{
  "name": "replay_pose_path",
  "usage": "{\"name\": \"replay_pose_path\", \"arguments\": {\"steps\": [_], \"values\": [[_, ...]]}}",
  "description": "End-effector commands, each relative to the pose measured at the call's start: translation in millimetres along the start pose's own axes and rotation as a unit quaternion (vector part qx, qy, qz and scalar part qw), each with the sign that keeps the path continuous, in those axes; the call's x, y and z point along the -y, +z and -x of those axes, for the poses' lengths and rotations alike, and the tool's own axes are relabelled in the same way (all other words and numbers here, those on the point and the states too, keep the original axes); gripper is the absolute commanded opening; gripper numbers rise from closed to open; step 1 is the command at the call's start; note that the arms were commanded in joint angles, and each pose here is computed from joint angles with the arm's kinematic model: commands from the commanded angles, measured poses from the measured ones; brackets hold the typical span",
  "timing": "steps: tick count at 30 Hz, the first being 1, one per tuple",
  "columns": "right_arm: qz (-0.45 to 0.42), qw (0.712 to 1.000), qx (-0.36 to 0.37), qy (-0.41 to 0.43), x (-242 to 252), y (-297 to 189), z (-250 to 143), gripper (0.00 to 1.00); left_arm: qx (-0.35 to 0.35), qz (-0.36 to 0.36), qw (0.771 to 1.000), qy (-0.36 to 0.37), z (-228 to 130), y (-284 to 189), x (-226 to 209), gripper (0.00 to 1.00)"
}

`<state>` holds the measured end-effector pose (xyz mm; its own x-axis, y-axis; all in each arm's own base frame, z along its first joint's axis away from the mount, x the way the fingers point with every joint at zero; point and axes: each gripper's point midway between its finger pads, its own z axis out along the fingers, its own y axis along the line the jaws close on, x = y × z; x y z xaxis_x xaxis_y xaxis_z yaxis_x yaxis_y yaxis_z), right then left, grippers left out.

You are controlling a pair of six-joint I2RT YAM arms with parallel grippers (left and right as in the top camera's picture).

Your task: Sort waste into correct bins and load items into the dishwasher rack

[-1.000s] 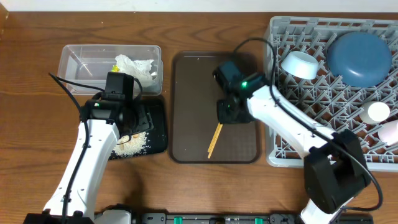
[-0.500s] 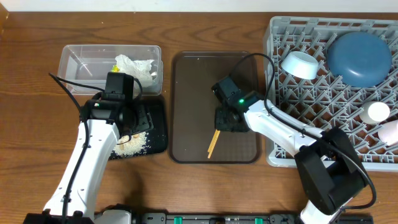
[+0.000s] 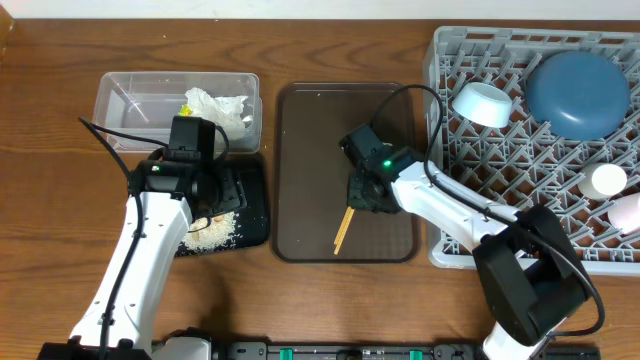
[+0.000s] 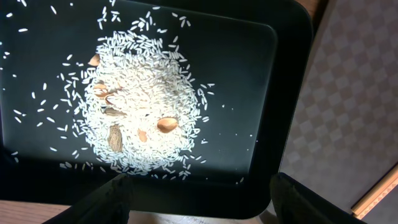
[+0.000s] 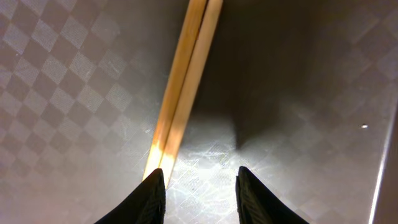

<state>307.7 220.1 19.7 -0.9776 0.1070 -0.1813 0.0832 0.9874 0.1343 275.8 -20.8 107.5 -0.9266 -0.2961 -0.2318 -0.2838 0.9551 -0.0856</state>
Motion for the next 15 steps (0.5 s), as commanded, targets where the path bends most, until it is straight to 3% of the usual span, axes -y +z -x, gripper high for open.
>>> {"name": "replay_pose_path", "arguments": {"steps": [1,15], "values": [[-0.012,1.0,-0.001,0.001,2,5,-5,0.36,0.004,0.003,1.0,-0.004,3,-2,-2,0.73],[-0.046,0.999,-0.023,0.0,14,36,-13,0.36,0.004,0.003,1.0,-0.004,3,-2,-2,0.74]]}}
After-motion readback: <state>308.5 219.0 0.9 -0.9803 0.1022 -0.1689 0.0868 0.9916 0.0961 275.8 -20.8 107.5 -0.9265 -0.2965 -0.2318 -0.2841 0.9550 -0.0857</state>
